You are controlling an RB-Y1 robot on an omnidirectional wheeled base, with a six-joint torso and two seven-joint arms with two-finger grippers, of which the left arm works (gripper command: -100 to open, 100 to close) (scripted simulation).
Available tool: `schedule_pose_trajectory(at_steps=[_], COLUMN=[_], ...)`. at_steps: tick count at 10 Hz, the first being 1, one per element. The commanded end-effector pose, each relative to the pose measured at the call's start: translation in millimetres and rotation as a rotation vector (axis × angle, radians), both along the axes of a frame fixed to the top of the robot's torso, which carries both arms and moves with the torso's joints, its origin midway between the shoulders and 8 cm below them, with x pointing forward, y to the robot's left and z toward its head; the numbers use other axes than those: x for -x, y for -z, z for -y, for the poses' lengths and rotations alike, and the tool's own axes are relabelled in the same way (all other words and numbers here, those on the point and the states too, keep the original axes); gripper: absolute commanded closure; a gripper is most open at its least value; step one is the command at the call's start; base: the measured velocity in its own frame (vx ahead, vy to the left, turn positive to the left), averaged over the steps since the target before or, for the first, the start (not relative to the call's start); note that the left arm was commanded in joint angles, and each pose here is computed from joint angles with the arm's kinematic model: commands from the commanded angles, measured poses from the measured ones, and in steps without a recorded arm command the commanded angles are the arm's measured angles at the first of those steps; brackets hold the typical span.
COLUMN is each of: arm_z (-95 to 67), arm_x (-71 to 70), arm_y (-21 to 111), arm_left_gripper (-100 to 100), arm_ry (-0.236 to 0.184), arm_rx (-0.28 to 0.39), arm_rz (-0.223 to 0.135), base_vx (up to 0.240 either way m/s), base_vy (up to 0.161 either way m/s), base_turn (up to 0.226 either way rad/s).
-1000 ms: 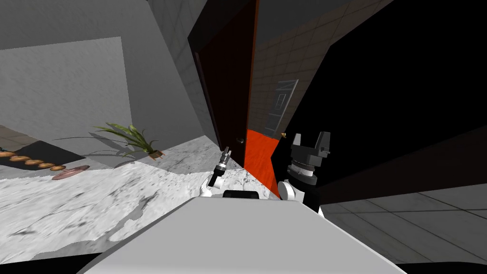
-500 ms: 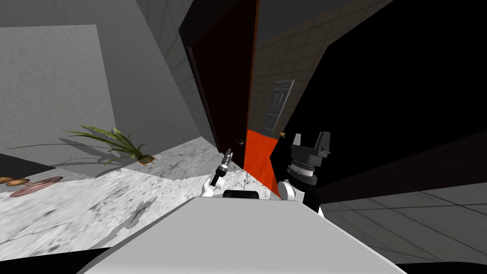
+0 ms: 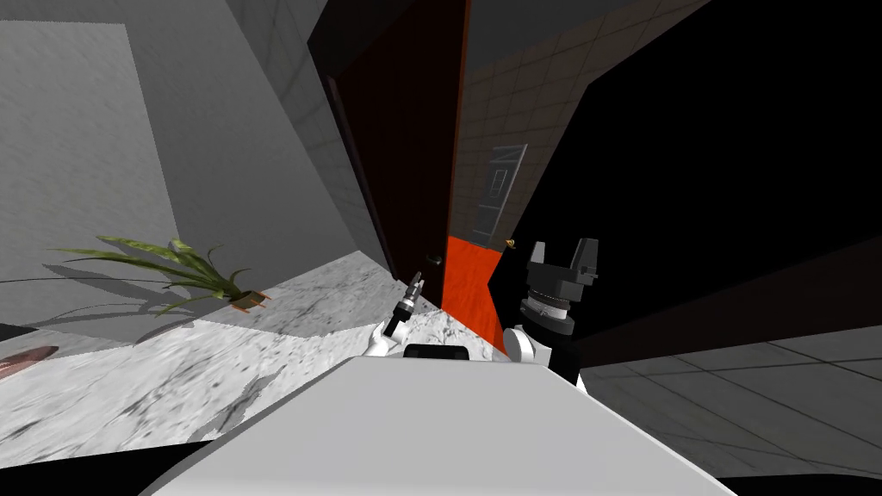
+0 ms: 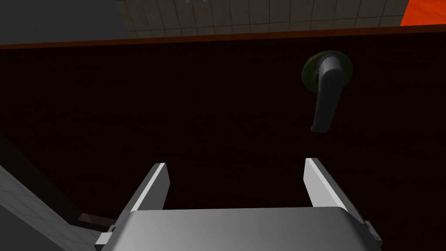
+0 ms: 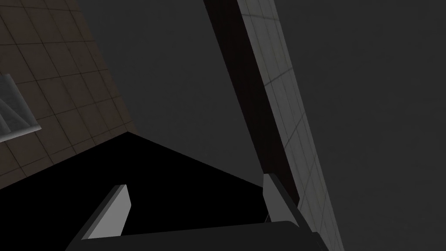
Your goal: Push the door open
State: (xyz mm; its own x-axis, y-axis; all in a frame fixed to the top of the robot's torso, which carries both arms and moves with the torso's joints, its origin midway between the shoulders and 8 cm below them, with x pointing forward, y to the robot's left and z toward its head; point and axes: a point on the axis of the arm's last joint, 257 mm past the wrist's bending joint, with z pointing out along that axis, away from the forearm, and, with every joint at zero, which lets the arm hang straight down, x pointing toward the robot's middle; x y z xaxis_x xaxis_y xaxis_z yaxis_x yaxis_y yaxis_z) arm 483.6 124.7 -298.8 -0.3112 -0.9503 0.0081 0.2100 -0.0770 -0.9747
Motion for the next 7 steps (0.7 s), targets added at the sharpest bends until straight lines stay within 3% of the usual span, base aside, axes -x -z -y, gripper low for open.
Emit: schedule_pose_trajectory(at_steps=[1,7], arm_z=[3.1,13.2], arm_x=[0.4,1.3], arm_y=[9.3,45.9], arm_left_gripper=[-100,-100], arm_ry=[0.01,0.043], arm_rx=[-0.006,-0.034], arm_rz=[-0.021,-0.101], base_vx=[0.073,0.063], base_vy=[0.081,0.073], base_turn=[-0.09,-0.097])
